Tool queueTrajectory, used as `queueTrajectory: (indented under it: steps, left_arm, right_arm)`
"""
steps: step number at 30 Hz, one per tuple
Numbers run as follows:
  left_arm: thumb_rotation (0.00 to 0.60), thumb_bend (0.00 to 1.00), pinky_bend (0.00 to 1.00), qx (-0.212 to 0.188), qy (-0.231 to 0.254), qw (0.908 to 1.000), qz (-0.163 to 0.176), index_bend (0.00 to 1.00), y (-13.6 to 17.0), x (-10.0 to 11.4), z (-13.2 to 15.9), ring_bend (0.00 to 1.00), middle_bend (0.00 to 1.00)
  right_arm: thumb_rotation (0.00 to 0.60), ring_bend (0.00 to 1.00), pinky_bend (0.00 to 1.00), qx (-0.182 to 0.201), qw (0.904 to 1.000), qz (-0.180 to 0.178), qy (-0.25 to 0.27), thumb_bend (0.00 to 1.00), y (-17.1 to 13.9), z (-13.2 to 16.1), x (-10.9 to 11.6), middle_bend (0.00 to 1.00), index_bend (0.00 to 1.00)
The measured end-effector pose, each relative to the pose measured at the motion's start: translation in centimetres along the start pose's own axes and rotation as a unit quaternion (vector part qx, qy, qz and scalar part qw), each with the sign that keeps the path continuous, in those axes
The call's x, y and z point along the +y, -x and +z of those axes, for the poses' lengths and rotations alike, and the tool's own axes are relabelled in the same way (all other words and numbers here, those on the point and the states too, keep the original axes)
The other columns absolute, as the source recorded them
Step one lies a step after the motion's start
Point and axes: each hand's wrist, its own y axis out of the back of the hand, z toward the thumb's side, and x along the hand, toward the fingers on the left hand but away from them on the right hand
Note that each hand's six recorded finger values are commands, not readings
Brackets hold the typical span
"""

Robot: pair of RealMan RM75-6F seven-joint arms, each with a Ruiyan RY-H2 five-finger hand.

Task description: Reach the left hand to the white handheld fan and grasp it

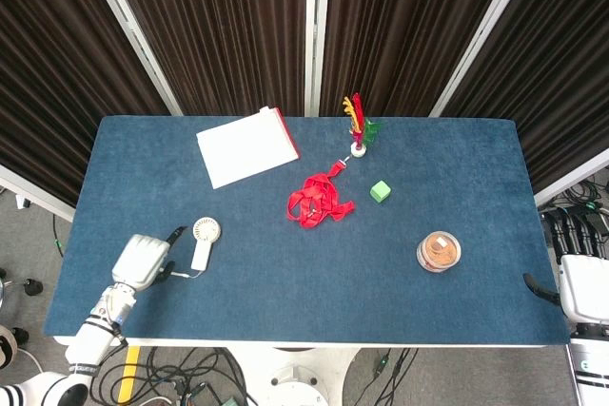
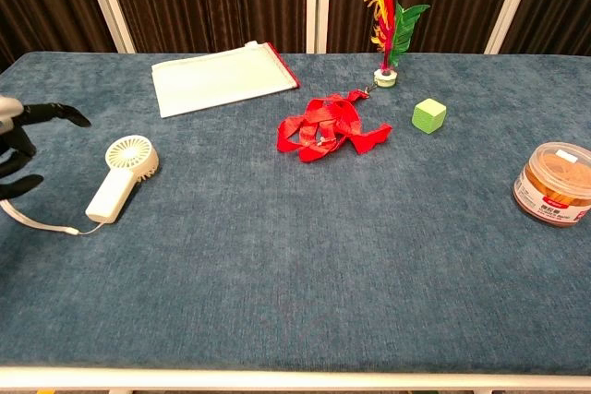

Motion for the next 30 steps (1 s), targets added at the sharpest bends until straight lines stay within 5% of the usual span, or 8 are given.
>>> queueTrajectory:
  steps: [8,11,15,17,20,30]
  left_arm:
    - [0.6,0.42,0.78,0.057,0.017,0.9973,0.044,0.16,1.8,1.4,-3.6,0.83,0.8]
    - [0.6,0.39,0.77,0.086,0.026,0.9934,0.071,0.16,2.7,1.9,-5.4,0.75,0.73]
    - [0.6,0.3,0.63,0.119,0.051,0.9847,0.116,0.14,4.2,2.6,-7.7,0.39,0.43]
    - [0.6,0.22,0.44,0.138,0.063,0.9795,0.133,0.13,5.6,2.7,-9.0,0.15,0.19]
    - [0.6,0.1,0.19,0.157,0.065,0.9767,0.13,0.11,6.9,2.8,-10.4,0.01,0.01]
    - [0.6,0.06,0.14,0.18,0.066,0.9717,0.137,0.11,10.1,3.6,-12.5,0.0,0.0]
  right_arm:
    - [0.6,0.0,0.0,0.001,1.0,0.0,0.0,0.08,-0.1,0.1,0.0,0.0,0.0]
    - [0.6,0.0,0.0,0.0,1.0,0.001,0.0,0.08,-0.1,0.1,-0.1,0.0,0.0]
    - [0.6,0.0,0.0,0.0,1.0,0.0,0.003,0.08,-0.1,0.0,-0.1,0.0,0.0]
    - [0.6,0.0,0.0,0.001,1.0,-0.001,0.006,0.08,-0.2,0.0,-0.1,0.0,0.0]
    - [0.6,0.0,0.0,0.005,0.9999,-0.004,0.009,0.08,-0.3,0.1,0.1,0.0,0.0]
    - [0.6,0.0,0.0,0.01,0.9999,-0.002,0.012,0.08,-0.9,0.2,-0.6,0.0,0.0]
